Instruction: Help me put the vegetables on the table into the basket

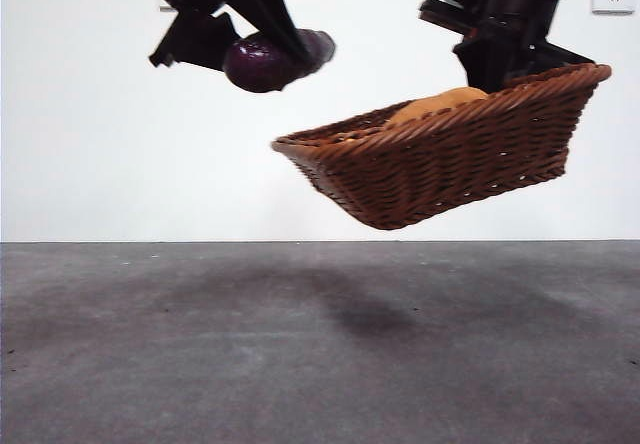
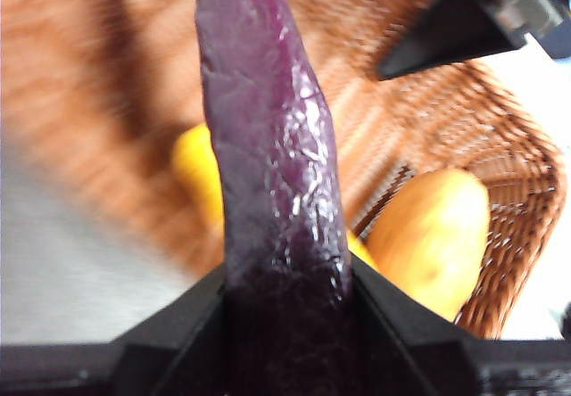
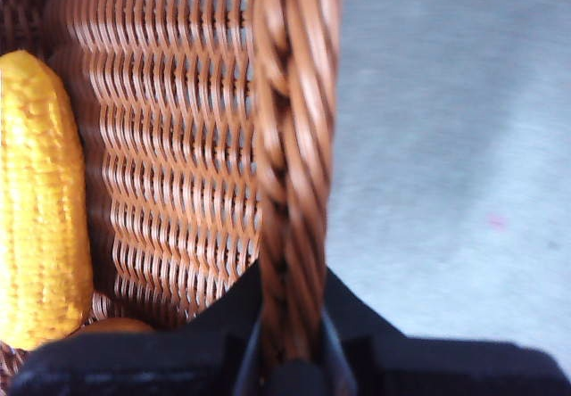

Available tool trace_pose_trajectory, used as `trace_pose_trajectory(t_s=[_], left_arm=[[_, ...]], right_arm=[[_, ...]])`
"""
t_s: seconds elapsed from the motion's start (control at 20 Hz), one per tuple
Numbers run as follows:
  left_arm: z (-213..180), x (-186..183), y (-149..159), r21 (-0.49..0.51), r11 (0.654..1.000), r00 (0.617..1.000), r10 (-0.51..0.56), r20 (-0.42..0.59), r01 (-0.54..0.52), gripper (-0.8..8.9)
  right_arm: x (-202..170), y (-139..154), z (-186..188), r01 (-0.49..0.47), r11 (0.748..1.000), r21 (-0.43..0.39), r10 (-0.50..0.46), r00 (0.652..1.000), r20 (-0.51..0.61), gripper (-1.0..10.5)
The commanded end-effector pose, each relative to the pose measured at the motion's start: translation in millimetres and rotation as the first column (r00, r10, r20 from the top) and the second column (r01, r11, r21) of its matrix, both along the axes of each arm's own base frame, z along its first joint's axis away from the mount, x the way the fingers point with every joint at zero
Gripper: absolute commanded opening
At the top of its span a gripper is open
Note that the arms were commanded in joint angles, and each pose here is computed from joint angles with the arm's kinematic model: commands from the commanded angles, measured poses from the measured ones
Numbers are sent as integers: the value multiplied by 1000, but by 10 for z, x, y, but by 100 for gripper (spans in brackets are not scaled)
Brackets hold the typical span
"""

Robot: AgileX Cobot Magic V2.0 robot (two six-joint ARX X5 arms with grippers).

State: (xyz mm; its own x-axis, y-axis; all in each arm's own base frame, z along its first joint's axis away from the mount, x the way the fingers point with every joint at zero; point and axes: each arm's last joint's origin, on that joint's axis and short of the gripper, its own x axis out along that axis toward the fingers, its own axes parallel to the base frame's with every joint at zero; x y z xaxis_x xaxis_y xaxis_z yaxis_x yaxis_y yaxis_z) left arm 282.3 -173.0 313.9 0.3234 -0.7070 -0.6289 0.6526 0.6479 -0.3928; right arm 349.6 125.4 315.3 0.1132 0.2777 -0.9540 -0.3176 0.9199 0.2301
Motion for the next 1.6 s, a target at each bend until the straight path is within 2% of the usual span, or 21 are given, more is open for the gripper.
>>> trace_pose_trajectory(t_s=[0.05,0.3,0.35,0.45,0.5,0.8,0.9,1.0,1.15,1.2,1.4,1.6], left_arm=[[-88,5,-104,11,1000,1000,-17,-19,17,-9],[-144,6,-172,16,999,999,-28,-39,28,11],[-144,5,-172,11,1000,999,-18,-51,18,119],[-144,6,-172,11,1000,999,-18,-49,19,527],[-144,6,-172,11,1000,999,-18,-50,18,632],[-29,-4,-135,-24,1000,1000,-11,8,11,629],[88,-62,-56,-32,999,999,-1,42,2,629],[229,-158,106,-2,999,996,51,75,-51,604],[370,-424,335,144,985,990,80,113,-96,-30],[402,-517,389,173,981,992,71,104,-88,-2],[483,-810,545,236,971,998,34,51,-45,-2],[577,-1052,672,251,967,999,25,36,-33,-2]], right_arm=[[-70,146,42,-38,999,19,38,999,5,-17],[-157,353,45,-103,993,50,103,995,1,-17],[-169,377,46,-111,992,63,111,994,-4,-17],[-183,402,48,-120,989,81,122,992,-12,-17],[-188,409,48,-123,989,86,125,992,-15,-17],[-199,411,45,-120,990,77,122,992,-23,-17],[-164,343,44,-91,994,62,93,996,-19,-17],[-112,250,46,-63,996,65,64,998,-10,-17],[-3,39,49,6,997,73,-7,1000,8,-17],[32,-35,50,27,997,76,-28,999,15,-17],[185,-305,-20,91,990,106,-93,996,10,-17],[421,-553,-325,124,984,131,-117,992,-55,-17]])
